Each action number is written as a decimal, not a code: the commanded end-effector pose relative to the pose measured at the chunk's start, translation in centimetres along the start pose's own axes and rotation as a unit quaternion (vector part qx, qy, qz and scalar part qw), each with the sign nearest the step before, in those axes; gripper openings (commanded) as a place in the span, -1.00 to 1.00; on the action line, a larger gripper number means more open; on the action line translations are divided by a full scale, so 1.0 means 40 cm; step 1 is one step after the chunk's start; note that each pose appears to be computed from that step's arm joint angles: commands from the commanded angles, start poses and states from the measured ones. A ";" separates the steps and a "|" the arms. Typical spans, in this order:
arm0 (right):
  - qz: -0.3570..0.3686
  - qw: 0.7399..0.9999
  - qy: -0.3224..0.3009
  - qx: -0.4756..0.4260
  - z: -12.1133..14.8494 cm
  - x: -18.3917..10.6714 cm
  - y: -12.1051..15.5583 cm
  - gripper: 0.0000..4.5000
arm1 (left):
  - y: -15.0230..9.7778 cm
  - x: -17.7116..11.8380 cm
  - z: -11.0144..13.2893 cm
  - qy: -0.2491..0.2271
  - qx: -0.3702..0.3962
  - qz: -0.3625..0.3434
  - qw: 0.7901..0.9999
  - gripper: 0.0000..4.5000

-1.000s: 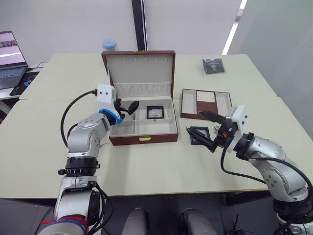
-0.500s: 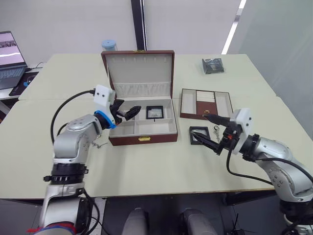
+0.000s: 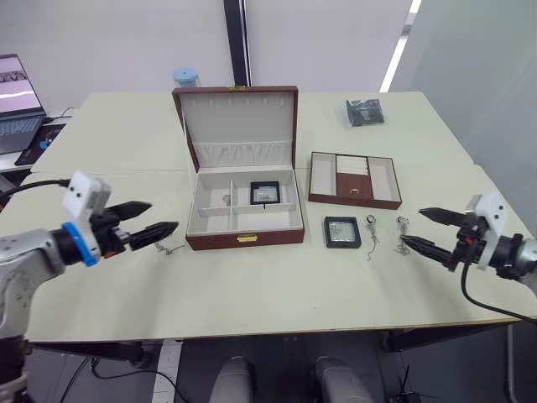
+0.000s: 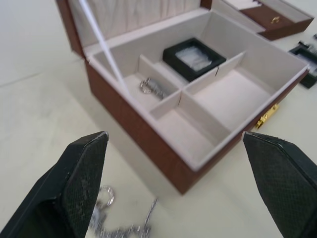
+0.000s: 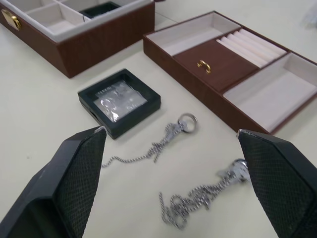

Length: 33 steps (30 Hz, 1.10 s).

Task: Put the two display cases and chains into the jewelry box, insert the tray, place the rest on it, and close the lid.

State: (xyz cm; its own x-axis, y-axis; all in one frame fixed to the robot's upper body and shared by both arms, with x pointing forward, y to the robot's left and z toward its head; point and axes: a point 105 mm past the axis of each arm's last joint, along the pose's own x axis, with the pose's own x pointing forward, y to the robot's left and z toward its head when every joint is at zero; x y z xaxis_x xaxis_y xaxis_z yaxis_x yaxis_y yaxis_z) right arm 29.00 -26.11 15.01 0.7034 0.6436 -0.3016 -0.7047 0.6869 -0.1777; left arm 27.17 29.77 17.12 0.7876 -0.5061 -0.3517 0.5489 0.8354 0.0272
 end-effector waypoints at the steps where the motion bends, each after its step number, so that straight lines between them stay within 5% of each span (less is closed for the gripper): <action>1: -0.020 0.999 0.011 -0.031 0.009 -0.039 -0.032 1.00 | 0.047 -0.080 0.006 0.005 0.020 0.058 0.998 0.99; 7: -0.055 0.997 0.047 -0.036 -0.039 -0.087 -0.071 1.00 | 0.102 -0.170 -0.062 0.035 0.009 0.141 0.989 0.99; 14: -0.075 0.996 0.044 -0.035 -0.044 -0.099 -0.097 1.00 | 0.108 -0.188 -0.116 0.062 0.003 0.162 0.985 0.99; 33: -0.078 0.996 0.031 -0.032 -0.048 -0.088 -0.092 1.00 | 0.096 -0.151 -0.119 0.034 -0.004 0.154 0.987 0.99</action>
State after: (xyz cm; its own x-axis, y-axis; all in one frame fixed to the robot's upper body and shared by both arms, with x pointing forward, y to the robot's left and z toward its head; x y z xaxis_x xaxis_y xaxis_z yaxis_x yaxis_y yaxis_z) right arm 28.90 -31.51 13.79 0.7817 0.5074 -0.3624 -0.6066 0.7537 -0.2531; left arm 22.95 37.61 14.29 0.8882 -0.2003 -0.4135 0.2678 0.9570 0.1115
